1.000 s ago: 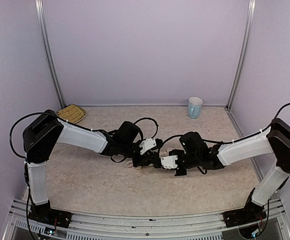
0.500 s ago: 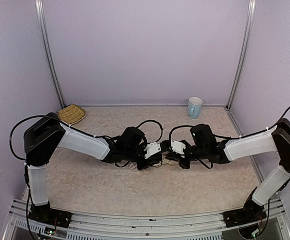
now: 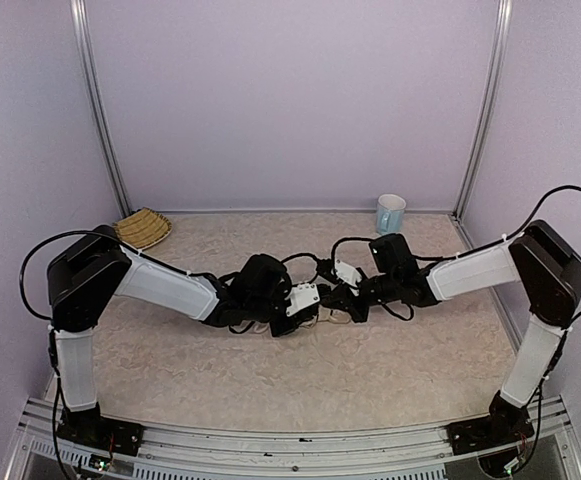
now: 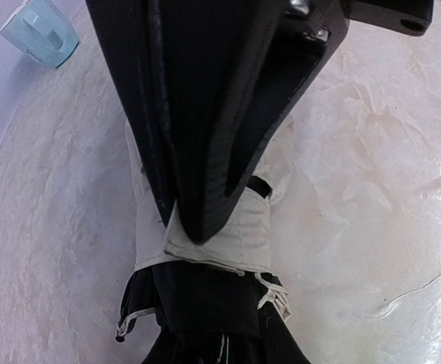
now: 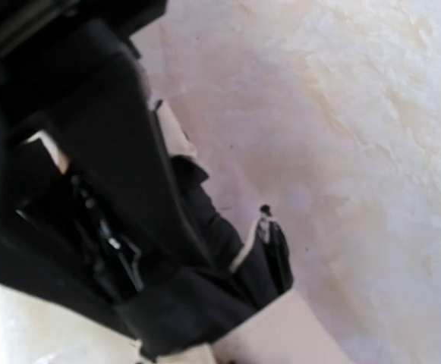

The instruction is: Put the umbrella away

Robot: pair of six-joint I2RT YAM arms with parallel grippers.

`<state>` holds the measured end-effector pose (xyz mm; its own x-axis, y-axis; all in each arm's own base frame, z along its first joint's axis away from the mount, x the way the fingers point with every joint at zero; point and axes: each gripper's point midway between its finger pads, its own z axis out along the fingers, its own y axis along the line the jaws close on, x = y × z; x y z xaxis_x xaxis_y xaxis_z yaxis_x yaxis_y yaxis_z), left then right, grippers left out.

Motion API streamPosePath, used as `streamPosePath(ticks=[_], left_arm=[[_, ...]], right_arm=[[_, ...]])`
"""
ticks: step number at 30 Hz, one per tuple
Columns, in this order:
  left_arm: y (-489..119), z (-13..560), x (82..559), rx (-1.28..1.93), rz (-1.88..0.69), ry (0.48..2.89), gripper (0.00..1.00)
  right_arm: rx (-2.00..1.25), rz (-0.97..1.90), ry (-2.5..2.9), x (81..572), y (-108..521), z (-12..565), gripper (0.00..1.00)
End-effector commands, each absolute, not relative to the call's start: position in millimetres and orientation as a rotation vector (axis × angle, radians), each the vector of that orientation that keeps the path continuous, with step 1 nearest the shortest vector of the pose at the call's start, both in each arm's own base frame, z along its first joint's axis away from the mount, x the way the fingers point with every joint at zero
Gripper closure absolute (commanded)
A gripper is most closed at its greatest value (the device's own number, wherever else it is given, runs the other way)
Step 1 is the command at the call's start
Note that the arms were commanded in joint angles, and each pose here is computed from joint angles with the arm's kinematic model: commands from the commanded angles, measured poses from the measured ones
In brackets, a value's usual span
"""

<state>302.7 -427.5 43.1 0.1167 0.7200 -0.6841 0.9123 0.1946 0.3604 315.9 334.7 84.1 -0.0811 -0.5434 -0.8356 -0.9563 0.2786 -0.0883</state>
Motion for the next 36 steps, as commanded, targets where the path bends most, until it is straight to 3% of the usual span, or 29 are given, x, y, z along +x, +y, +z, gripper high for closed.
streamPosePath(ticks=[1,6,12,22,30,31,34,36], left_arm=[[-373.1,-54.3,224.4,1.97,-0.307,1.829,1.0],[-375.6,-50.6,223.8,1.964,-0.323,1.816,1.0],[-372.9,-51.9,228.8,1.94,-0.329,1.848,1.0],[-368.3,-46.7,240.6,1.857,-0.349,1.911,1.0],[-370.7,-41.0,241.2,1.818,-0.417,1.954,1.0],[-372.3,-37.6,242.2,1.805,-0.437,1.955,0.98],[-376.8,-25.3,248.0,1.758,-0.463,1.94,0.72],[-380.2,-15.6,252.9,1.732,-0.452,1.912,0.6]], right_arm=[[-1.242,0.557,1.668,366.9,341.0,115.6,1.0],[-1.213,0.496,1.78,378.8,334.3,89.6,1.0],[-1.18,0.473,1.844,380.9,328.5,76.0,0.86],[-1.152,0.526,1.823,372.5,330.4,80.9,0.83],[-0.952,0.663,1.81,390.4,308.8,151.9,0.79],[-0.934,0.665,1.787,389.8,305.3,167.6,0.78],[-0.884,0.647,1.773,386.0,290.6,190.1,0.75],[-0.85,0.619,1.774,383.0,277.7,198.7,0.74]])
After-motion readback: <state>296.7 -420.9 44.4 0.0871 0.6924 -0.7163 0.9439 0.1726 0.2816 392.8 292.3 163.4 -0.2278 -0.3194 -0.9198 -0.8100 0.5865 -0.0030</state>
